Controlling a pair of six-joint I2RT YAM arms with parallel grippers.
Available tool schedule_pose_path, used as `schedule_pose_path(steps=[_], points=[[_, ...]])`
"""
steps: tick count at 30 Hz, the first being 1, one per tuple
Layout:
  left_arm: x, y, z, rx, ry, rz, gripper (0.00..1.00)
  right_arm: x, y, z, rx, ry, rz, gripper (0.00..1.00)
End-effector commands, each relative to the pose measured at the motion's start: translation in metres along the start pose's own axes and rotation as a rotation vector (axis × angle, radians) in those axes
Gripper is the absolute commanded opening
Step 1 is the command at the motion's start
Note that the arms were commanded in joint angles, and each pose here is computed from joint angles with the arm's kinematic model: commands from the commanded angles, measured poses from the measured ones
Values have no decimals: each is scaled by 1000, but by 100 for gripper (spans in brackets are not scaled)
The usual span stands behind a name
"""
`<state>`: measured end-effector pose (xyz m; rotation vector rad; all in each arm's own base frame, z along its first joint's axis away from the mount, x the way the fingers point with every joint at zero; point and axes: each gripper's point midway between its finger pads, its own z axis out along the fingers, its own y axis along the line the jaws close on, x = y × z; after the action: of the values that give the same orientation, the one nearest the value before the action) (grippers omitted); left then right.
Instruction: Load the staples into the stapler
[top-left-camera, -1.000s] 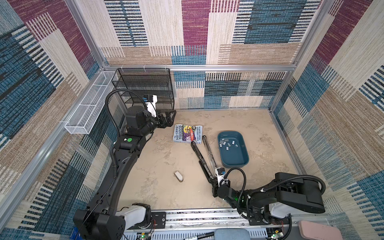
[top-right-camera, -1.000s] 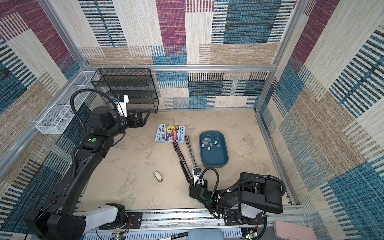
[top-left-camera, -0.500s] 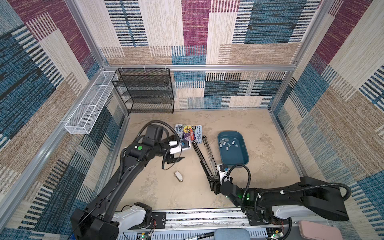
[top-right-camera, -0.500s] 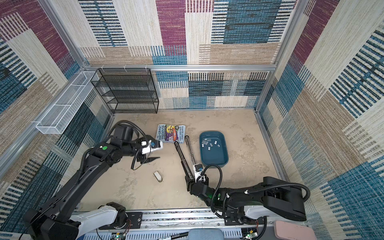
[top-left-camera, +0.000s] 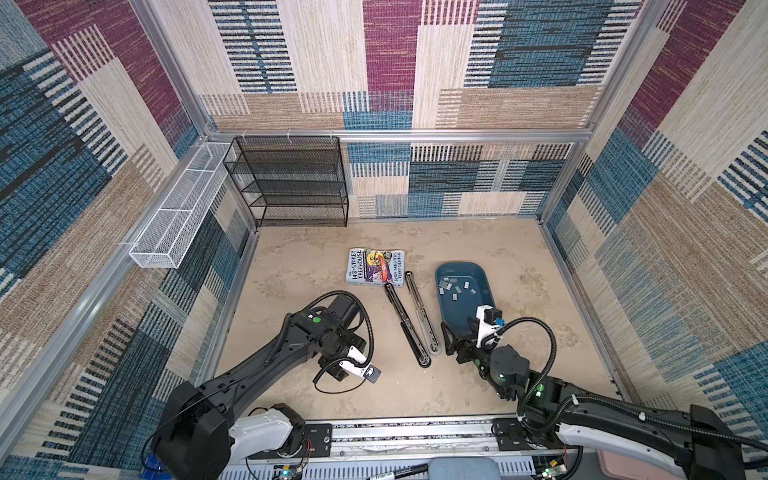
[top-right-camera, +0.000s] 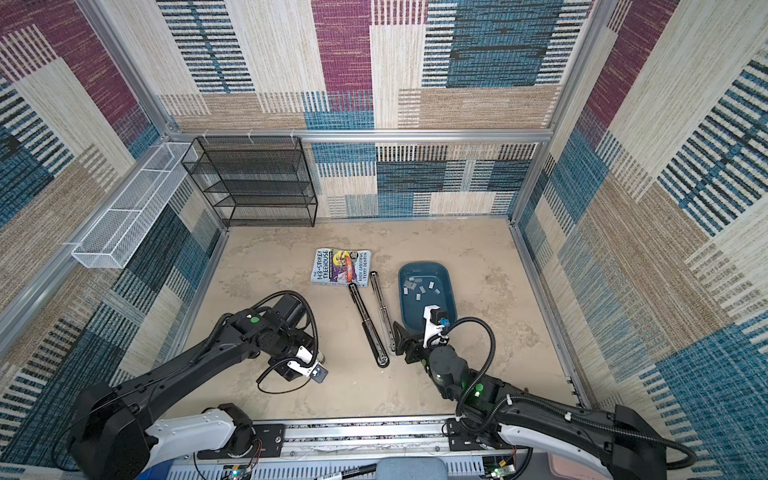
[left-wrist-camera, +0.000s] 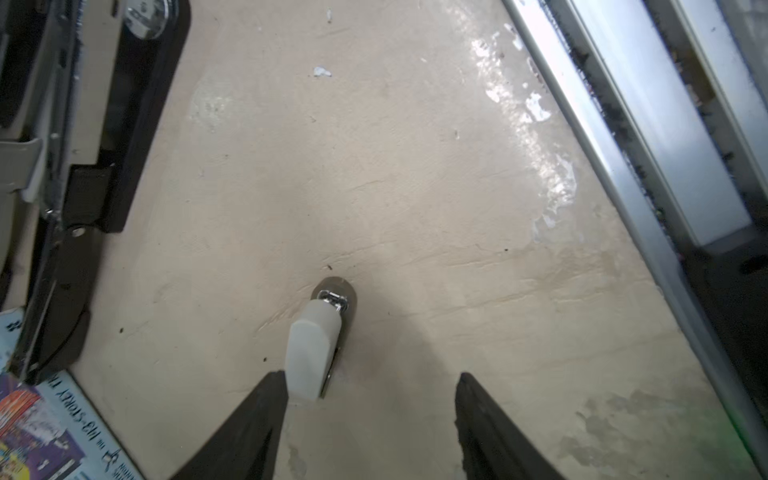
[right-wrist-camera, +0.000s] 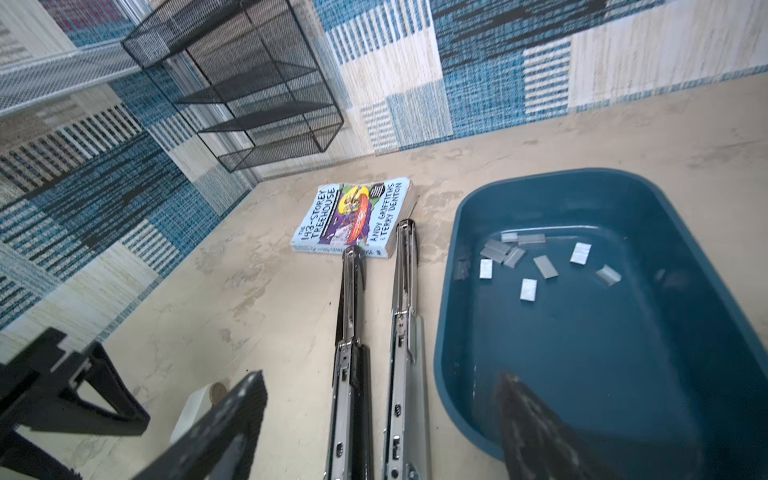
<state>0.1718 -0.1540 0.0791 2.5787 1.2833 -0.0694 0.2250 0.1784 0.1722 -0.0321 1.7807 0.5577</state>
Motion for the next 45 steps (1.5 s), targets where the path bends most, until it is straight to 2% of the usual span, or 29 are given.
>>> schedule_pose_path(steps=[1, 14, 27, 30, 33, 36, 37, 39, 42, 45], points=[[3, 17, 7, -44, 15, 57, 68, 3, -10, 1, -1, 12, -21, 89], [9, 24, 38, 38, 37, 88, 63, 21, -6, 19, -18, 90, -42, 89], [23, 24, 49, 94, 109, 120, 45, 24, 0, 20, -52, 107, -36, 88], [26, 25, 51, 105, 118, 121, 37, 23, 2, 19, -60, 105, -32, 88], [25, 28, 50, 99, 119, 120, 13, 23, 4, 19, -71, 108, -27, 88], [23, 30, 48, 87, 110, 112, 6, 25, 9, 20, -93, 115, -15, 88], [21, 32, 46, 76, 103, 108, 0, 25, 11, 21, -106, 118, -9, 87], [16, 41, 39, 32, 80, 84, 0, 27, 19, 21, -142, 130, 5, 85], [1, 71, 23, -133, 13, 30, 0, 28, 34, 20, -222, 145, 37, 83], [-25, 105, -10, -327, -112, -43, 0, 25, 47, 19, -284, 150, 66, 80]])
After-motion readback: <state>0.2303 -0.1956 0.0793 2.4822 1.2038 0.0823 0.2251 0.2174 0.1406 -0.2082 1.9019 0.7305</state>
